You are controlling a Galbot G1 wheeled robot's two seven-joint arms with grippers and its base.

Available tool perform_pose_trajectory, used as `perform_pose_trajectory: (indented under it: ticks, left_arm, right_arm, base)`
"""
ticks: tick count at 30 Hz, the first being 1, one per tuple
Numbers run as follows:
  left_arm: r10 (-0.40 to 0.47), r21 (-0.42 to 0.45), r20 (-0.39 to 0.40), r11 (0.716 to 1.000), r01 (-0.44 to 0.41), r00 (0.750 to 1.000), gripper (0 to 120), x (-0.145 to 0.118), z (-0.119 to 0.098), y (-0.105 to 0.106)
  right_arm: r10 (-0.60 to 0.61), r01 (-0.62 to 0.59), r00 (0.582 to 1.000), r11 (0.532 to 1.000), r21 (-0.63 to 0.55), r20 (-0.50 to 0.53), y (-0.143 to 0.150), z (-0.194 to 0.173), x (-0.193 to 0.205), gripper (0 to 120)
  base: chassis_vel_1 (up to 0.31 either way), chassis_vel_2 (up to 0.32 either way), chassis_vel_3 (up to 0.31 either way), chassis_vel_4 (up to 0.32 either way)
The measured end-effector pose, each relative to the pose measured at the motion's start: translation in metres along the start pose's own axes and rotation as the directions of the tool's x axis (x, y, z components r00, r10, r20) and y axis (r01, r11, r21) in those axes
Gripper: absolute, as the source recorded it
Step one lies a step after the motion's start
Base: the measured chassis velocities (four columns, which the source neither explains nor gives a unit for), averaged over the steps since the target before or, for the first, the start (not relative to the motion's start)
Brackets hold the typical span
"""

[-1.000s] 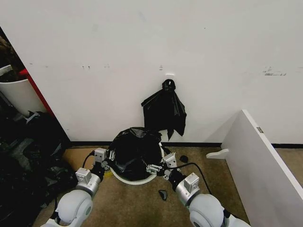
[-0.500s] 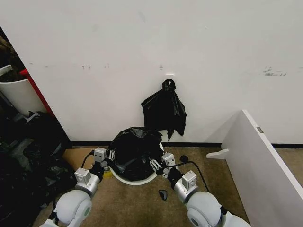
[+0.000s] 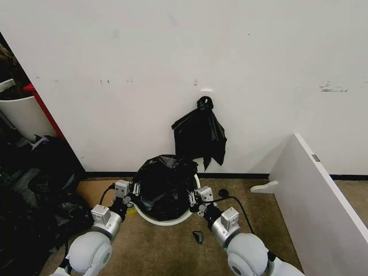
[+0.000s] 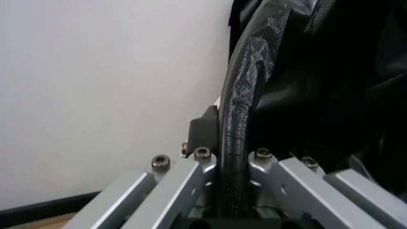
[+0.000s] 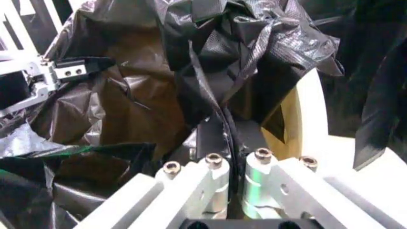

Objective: Place the garbage bag over the trash bin.

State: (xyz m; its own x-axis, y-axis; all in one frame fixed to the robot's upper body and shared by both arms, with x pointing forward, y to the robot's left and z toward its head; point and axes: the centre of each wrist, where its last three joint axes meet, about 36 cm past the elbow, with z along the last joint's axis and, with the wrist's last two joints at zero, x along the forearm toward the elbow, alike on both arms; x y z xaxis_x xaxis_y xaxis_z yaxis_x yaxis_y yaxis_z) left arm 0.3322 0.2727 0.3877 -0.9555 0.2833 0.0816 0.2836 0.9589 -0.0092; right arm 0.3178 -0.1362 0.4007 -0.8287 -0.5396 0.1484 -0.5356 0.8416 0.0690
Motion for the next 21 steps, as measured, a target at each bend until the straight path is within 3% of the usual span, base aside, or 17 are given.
perform_pose_trajectory:
  ticks: [21]
  left_arm:
    - [-0.036,0.034,0.019,0.999,0.035,0.999,1,-0.001,0.003,0.005]
  right_arm:
    - [0.060,-0.065,0.998,0.980,-0.189,-0.031,-0.008,-0.025,0.013,0]
  base:
    - [0.000,0.000,0.000,0.000]
